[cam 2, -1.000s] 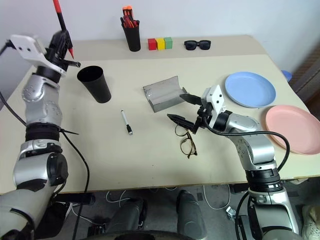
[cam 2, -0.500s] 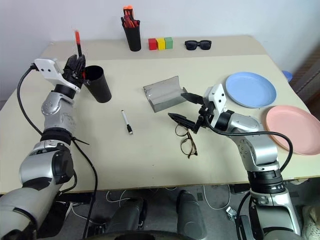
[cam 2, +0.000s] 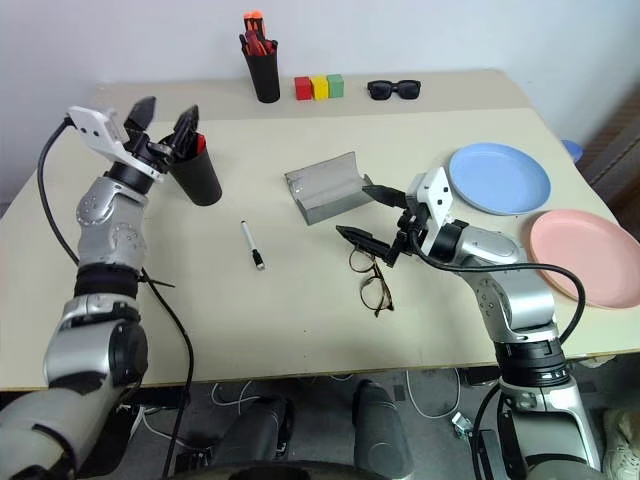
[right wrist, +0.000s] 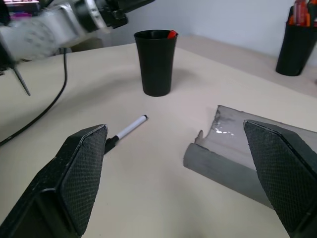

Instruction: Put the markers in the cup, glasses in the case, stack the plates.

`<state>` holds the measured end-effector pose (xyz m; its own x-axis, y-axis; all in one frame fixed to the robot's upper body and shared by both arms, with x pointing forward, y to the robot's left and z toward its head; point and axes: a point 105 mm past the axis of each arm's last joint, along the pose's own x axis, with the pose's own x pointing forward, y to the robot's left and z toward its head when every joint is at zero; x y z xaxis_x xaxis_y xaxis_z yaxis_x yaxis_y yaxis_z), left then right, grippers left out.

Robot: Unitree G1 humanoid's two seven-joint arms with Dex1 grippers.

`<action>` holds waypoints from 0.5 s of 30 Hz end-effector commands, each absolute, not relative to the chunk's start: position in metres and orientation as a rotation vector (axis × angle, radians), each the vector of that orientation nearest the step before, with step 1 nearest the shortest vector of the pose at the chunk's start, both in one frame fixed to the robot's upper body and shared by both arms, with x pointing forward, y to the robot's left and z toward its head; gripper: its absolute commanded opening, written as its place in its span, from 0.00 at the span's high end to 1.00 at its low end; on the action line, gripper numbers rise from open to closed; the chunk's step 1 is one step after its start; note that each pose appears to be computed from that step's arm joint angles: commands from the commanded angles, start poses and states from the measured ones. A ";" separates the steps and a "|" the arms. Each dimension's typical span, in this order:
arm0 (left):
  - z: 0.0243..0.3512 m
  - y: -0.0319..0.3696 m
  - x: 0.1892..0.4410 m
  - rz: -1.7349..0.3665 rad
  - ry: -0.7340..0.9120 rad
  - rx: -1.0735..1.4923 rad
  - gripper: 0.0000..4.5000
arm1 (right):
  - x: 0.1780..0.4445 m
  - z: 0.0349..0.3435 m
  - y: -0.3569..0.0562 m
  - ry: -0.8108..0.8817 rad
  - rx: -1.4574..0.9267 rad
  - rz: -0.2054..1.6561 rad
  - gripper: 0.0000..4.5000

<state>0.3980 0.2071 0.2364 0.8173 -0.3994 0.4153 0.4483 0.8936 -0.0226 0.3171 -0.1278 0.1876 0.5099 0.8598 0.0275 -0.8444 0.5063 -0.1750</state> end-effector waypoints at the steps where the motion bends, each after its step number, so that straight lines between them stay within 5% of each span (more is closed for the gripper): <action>1: 0.261 0.181 0.356 -0.575 -0.366 -0.110 0.01 | 0.316 0.197 -0.136 -0.157 -0.167 1.009 0.00; 8: 0.242 0.161 0.342 -0.454 -0.103 -0.124 0.01 | 0.320 0.193 -0.128 -0.159 -0.156 1.040 0.00; 11: 0.204 0.168 0.343 -0.251 0.101 -0.094 0.01 | 0.322 0.194 -0.125 -0.163 -0.152 1.050 0.00; 15: 0.182 0.174 0.346 -0.026 0.171 -0.117 0.01 | 0.321 0.192 -0.122 -0.160 -0.141 1.060 0.00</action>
<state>0.3483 0.1671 0.1737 0.9726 -0.1349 -0.1893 0.1066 0.9825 -0.1525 0.3228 -0.1264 0.1815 0.4986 0.8663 0.0286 -0.8533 0.4964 -0.1598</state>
